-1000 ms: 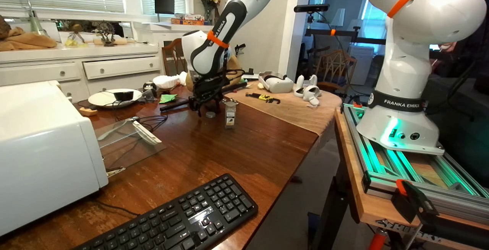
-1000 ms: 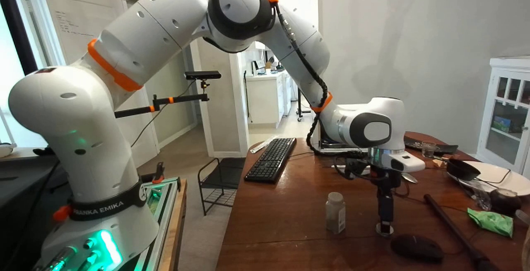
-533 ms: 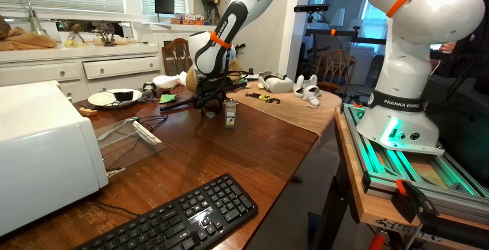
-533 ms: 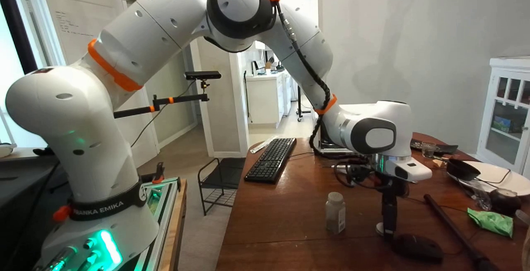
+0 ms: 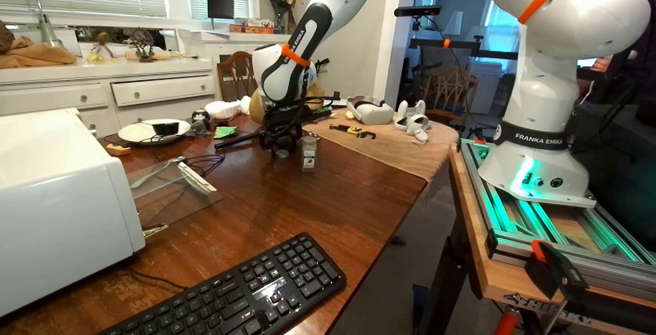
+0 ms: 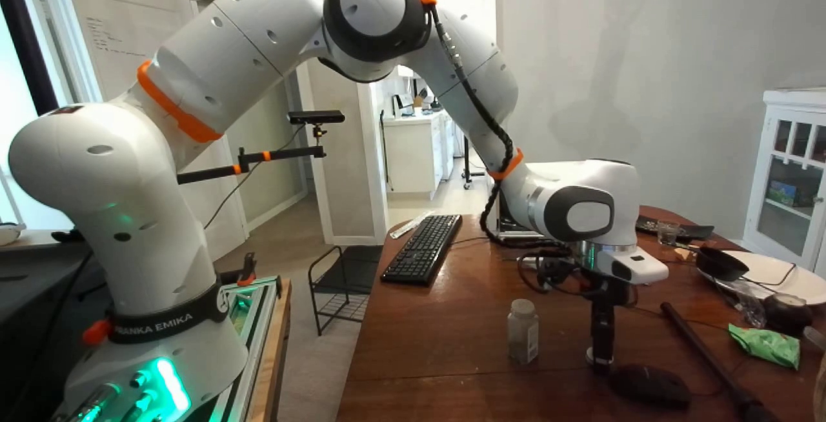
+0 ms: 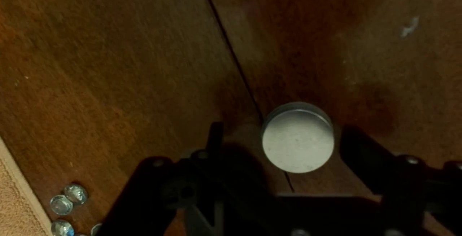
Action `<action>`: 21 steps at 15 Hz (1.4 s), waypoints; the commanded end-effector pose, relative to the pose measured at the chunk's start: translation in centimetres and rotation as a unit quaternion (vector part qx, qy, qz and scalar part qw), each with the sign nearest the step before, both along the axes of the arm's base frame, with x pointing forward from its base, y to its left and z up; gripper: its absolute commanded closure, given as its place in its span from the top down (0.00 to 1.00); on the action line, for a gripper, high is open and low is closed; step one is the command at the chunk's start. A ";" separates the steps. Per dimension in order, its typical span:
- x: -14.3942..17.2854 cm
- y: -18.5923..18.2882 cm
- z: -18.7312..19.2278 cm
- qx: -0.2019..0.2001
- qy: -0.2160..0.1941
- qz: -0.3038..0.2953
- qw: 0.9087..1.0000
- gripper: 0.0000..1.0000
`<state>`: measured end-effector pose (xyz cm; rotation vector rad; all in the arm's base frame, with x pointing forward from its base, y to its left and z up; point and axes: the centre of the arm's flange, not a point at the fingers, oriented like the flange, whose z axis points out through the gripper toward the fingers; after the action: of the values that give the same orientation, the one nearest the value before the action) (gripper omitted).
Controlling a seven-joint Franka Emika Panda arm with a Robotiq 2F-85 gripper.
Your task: Put the lid on top of the glass jar.
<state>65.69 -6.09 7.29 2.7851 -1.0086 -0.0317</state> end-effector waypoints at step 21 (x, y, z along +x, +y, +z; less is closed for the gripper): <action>-9.1 2.1 15.0 -0.004 -0.015 0.023 1.000 0.25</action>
<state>61.06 -4.29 18.94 2.7951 -0.9154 0.0115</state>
